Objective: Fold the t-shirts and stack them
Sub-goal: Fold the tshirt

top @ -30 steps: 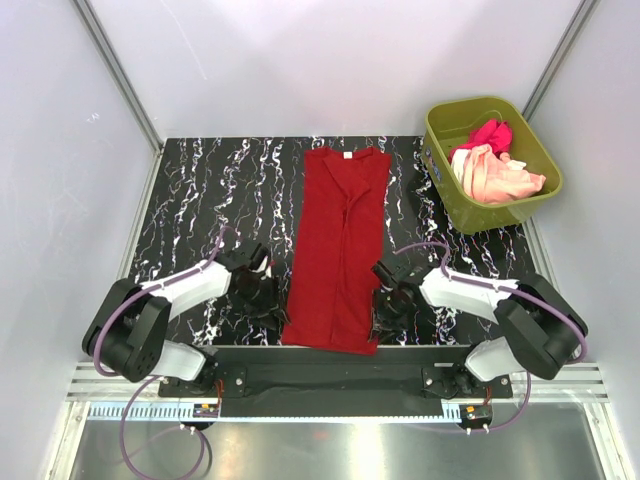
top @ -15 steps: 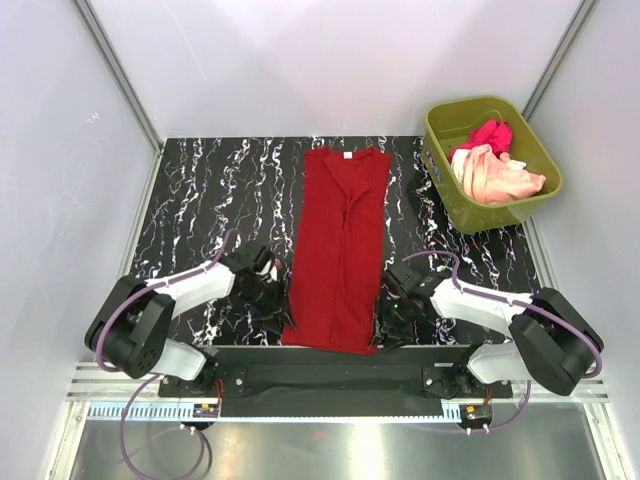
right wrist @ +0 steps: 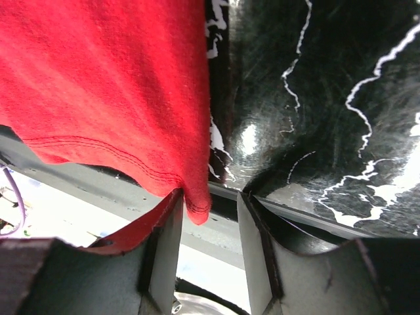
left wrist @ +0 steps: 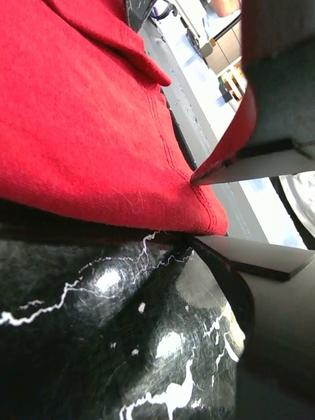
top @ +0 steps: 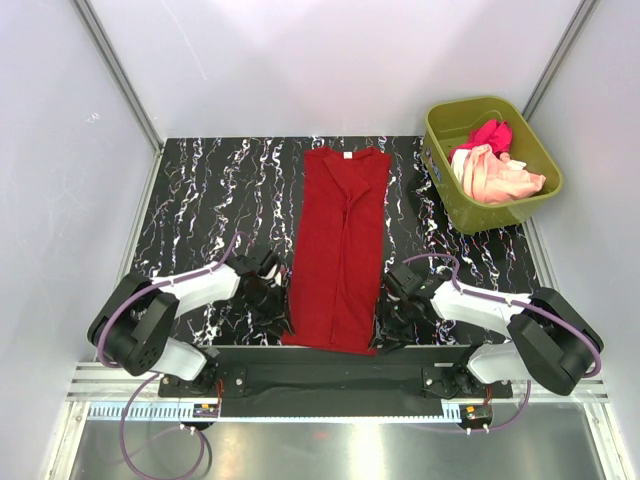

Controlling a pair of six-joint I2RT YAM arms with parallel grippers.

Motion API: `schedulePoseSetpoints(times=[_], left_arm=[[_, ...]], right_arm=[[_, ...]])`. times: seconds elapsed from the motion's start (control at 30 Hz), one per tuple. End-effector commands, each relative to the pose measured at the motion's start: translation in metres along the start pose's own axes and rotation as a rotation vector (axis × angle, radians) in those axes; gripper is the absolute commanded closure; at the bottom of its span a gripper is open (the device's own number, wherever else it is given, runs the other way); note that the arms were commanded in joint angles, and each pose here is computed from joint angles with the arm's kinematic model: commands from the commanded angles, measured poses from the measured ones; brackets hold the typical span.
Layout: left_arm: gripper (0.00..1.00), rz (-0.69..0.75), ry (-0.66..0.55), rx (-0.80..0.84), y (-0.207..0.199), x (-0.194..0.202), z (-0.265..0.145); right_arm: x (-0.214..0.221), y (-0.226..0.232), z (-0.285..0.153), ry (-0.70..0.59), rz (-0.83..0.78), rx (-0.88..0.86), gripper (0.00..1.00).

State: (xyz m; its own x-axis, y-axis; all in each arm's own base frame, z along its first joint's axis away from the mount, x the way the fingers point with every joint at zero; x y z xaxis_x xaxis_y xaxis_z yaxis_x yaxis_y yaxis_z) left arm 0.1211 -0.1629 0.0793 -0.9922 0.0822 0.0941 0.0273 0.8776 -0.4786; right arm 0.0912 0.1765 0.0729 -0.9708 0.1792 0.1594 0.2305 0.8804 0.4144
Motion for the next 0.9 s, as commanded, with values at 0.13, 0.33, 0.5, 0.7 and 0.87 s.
schedulePoseSetpoints(times=[0.13, 0.33, 0.5, 0.7, 0.87], left_arm=[[0.84, -0.037, -0.003, -0.165, 0.02, 0.004, 0.008], [1.0, -0.089, 0.049, -0.173, 0.027, 0.02, 0.015], [1.0, -0.069, 0.052, -0.159, 0.021, 0.02, 0.015], [1.0, -0.022, 0.046, -0.095, 0.01, 0.018, 0.013], [1.0, 0.044, -0.071, -0.086, -0.014, 0.001, -0.015]], right_arm=[[-0.003, 0.005, -0.001, -0.028, -0.006, -0.02, 0.72], [0.004, -0.007, -0.005, -0.044, 0.018, -0.003, 1.0], [0.004, -0.007, -0.001, -0.028, 0.015, -0.013, 1.0], [0.004, -0.002, -0.004, -0.033, -0.007, -0.046, 1.0], [-0.008, 0.022, -0.031, -0.123, -0.04, -0.053, 1.0]])
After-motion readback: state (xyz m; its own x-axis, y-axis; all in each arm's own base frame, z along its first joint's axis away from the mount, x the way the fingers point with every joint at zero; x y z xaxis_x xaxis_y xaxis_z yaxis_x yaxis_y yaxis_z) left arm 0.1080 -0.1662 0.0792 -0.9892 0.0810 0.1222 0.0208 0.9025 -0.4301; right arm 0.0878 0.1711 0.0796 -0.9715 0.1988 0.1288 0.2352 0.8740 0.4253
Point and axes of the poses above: each gripper's point midway between its finger pads, its own z axis out along the fingers, its own y axis along the line the jaws close on, x = y × z, the point moved 7 cm from there along -z, back along the fingers, and after that the axes turned 7 degrees about z, right-handed, at the moved point
